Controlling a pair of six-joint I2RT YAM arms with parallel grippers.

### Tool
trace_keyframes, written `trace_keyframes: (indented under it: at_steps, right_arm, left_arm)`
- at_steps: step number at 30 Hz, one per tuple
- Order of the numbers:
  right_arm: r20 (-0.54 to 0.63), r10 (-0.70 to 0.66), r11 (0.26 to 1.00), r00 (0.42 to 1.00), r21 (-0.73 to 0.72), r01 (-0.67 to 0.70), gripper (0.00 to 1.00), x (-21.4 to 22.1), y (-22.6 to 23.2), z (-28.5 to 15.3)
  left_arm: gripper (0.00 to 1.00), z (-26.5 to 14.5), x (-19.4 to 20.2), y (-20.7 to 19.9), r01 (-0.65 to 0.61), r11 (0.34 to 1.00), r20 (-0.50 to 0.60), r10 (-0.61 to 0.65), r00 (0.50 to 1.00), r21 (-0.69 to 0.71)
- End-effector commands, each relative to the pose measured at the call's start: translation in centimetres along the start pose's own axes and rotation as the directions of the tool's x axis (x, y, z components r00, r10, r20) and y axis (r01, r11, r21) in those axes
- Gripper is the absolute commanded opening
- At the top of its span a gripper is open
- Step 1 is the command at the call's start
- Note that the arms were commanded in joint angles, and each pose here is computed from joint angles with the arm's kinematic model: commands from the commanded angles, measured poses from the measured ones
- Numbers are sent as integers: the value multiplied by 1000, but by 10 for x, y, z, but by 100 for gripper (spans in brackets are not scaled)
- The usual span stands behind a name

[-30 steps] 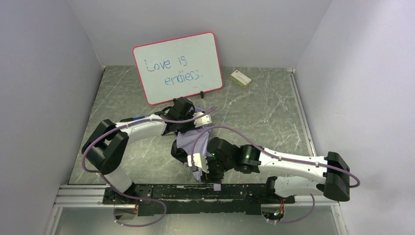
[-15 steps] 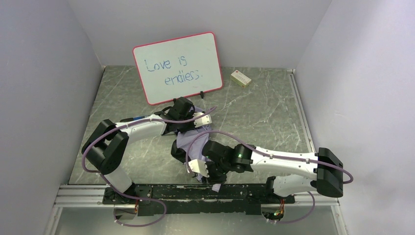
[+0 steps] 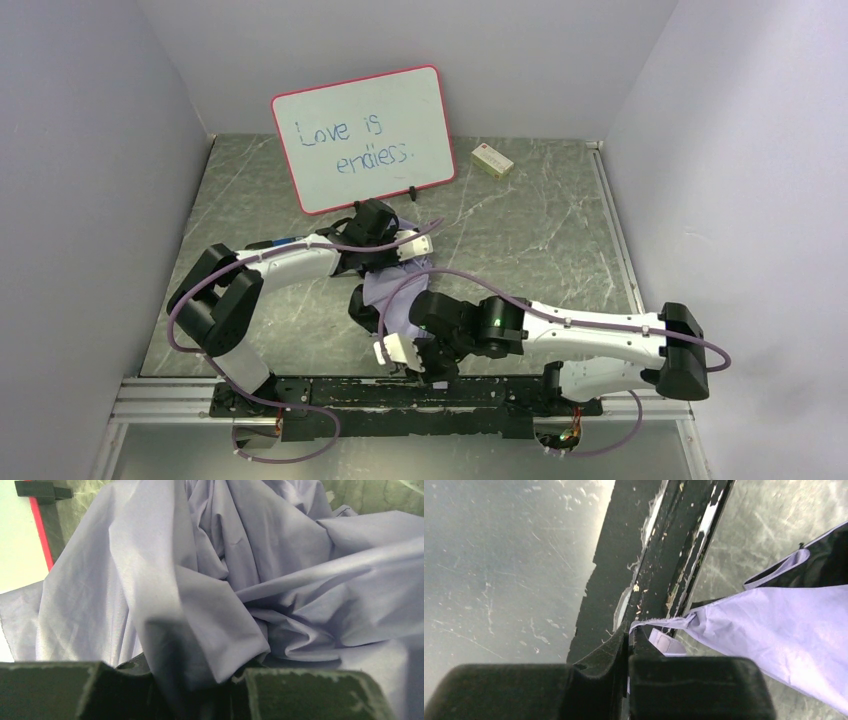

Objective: Put away the umbrella

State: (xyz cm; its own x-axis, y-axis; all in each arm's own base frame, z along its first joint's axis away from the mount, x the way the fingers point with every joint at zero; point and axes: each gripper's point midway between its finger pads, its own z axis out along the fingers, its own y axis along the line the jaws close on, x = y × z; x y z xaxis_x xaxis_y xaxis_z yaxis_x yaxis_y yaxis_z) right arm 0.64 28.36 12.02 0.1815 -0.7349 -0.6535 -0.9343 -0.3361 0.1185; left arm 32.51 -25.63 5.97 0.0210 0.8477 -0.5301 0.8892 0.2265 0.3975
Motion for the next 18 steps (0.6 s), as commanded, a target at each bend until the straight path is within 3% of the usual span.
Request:
trace_keyframes:
  at_steps: [1,6,12,18]
  right_arm:
    - [42,6,1000,999,-22,-5,2,-25,17,-18]
    - [-25,4,1000,1000,-1,-4,0,-28,21,-30]
    - [-207,-16,995,978,91,35,0,-18,9,-53]
    - [-475,-4,974,880,197,111,0,3,-12,-81]
  left_arm:
    - [6,0,-5,3,-25,999,12,25,1000,-21]
    - [6,0,-4,4,-23,999,12,23,1000,-23]
    - [6,-1,-5,4,-24,999,15,24,1000,-27]
    - [6,-2,-6,4,-24,999,15,24,1000,-28]
